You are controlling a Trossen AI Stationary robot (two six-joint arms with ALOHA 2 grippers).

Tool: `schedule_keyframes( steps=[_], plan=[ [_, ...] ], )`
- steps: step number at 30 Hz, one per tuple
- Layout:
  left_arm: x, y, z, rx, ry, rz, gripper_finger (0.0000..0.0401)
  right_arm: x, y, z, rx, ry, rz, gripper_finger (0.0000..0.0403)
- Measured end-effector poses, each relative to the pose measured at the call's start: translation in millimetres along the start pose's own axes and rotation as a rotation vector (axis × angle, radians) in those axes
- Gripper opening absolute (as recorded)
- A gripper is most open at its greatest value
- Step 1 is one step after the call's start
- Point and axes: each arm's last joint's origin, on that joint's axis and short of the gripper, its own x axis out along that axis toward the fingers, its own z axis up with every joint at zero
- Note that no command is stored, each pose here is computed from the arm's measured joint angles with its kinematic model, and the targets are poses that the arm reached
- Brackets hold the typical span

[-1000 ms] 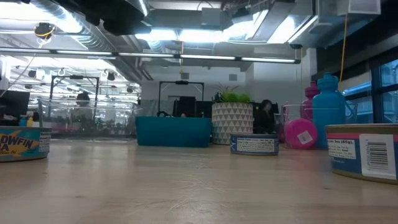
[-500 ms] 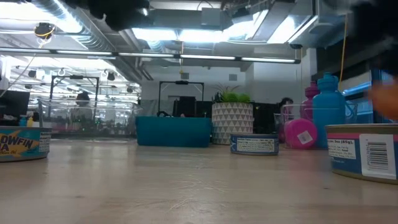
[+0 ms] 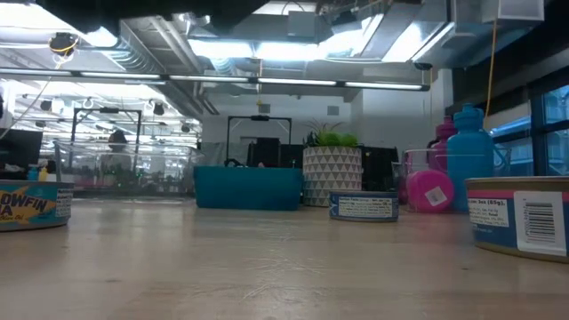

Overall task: Pick & Place Food Item
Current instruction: Put the mango into the blue bin

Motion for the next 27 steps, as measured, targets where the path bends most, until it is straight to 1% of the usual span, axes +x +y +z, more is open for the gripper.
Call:
schedule_keyframes(
  steps=[2, 5, 7, 13, 18, 22, 27],
  plan=[
    [3.9, 1.7, -2.1, 0.039, -0.055, 0.001, 0.0337, 4.3, -5.5, 0.6, -0.006, 0.008, -0.001, 0.024],
    [10.3, 1.0, -1.1, 0.043, -0.145, -0.031, 0.0338, 10.6, -12.9, 1.2, -0.002, 0.016, -0.018, 0.024],
    [17.5, -1.0, 0.1, 0.046, -0.177, -0.061, 0.0338, 15.0, -17.0, 1.1, -0.012, 0.023, -0.03, 0.0239],
    [36.1, -4.7, -3.2, 0.077, -0.148, -0.071, 0.0338, 23.0, -27.8, 2.9, -0.007, 0.024, -0.044, 0.0239],
    [40.9, -4.6, -10.8, 0.073, -0.123, -0.065, 0.0337, 24.6, -29.5, 6.6, -0.02, -0.004, -0.01, 0.024],
    [42.1, -0.4, -15.1, 0.068, -0.107, -0.036, 0.0337, 24.7, -29.2, 7.6, -0.04, -0.013, 0.0, 0.024],
    [42.2, 4.6, -15.2, 0.023, -0.111, -0.058, 0.0337, 24.7, -29.3, 8.0, -0.041, -0.016, 0.001, 0.024]
  ],
)
